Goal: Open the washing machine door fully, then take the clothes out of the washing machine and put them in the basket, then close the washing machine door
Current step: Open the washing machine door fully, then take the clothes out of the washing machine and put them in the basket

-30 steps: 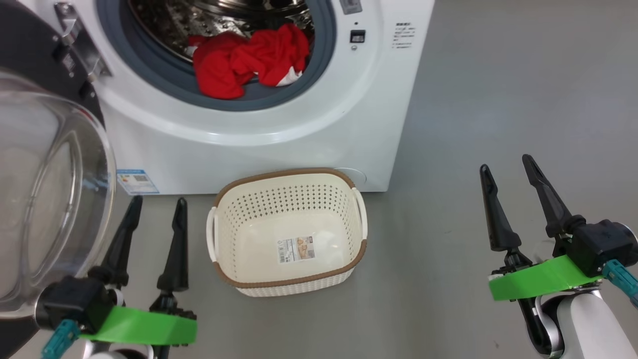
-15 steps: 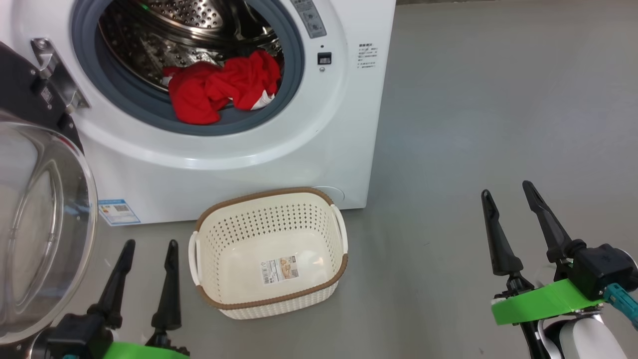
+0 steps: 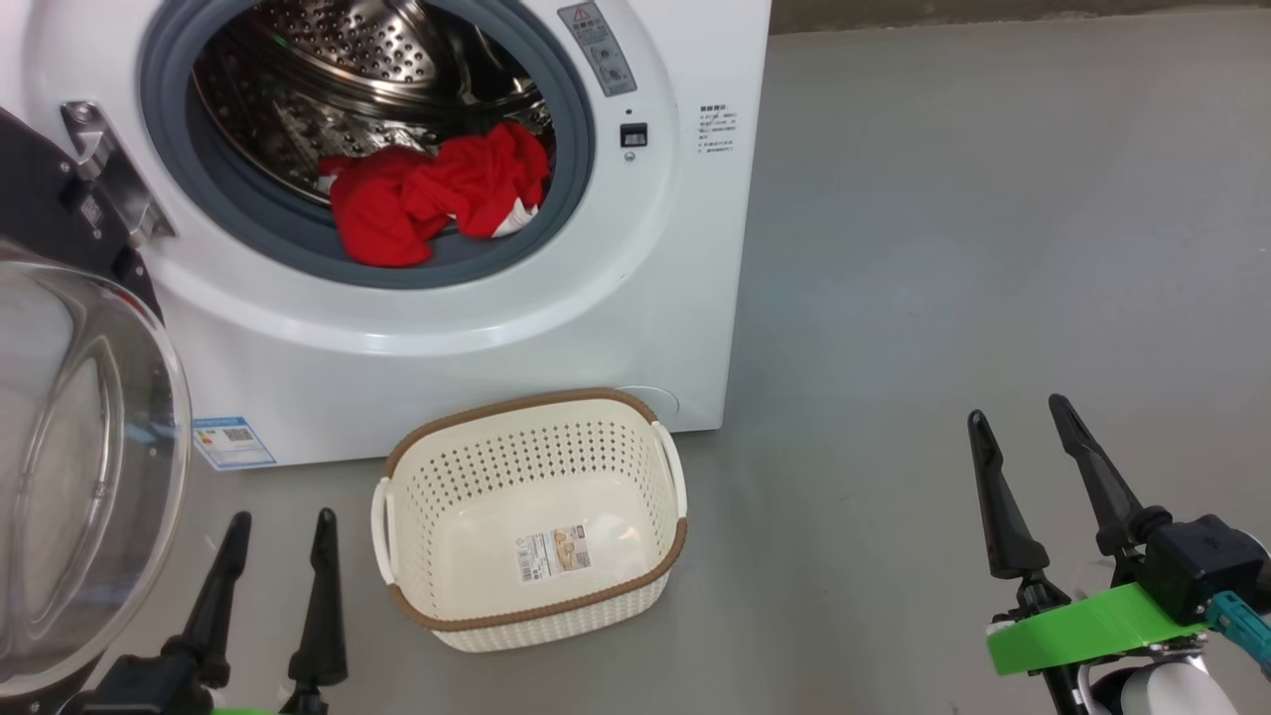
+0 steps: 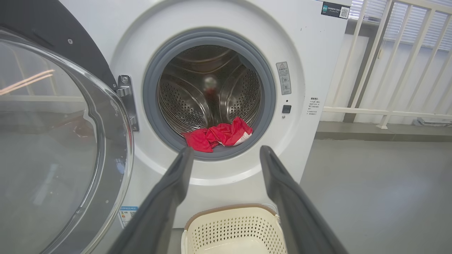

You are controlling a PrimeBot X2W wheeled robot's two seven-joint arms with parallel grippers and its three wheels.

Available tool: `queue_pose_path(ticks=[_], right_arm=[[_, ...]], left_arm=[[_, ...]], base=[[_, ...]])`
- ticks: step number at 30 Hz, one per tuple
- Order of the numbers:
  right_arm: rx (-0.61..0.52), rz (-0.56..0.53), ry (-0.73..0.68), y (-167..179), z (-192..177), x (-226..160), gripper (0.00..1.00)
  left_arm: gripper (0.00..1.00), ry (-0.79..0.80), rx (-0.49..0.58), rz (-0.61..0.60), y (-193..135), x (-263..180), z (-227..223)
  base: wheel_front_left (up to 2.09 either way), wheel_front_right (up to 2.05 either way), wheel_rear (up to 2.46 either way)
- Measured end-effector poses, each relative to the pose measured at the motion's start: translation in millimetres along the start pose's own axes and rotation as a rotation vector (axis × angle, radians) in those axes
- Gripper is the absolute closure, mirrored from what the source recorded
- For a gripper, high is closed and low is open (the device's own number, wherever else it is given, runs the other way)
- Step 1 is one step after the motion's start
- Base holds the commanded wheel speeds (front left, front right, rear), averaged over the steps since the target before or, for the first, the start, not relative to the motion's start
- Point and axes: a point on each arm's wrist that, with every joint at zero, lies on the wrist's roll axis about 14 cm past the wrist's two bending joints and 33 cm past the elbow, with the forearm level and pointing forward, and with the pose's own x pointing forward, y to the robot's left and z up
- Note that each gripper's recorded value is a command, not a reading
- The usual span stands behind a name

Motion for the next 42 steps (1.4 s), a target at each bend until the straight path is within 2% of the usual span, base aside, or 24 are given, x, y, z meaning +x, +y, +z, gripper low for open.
queue_pose_path(ticks=[12,27,42], right_arm=[[0.004,0.012,-0.007,4,2,1,0.00],[0.014,0.014,0.001,6,-1,2,0.00],[0.017,0.026,0.018,10,-8,5,0.00]], left_arm=[[0.00,-0.004,0.005,0.028,6,-4,3],[0.00,-0.010,-0.013,0.010,2,-6,5],[0.00,-0.003,-0.018,0.017,2,-6,2]], base=[[0.21,-0.21,0.00],[1.25,-1.25,0.00],[0.08,-0.08,0.00]])
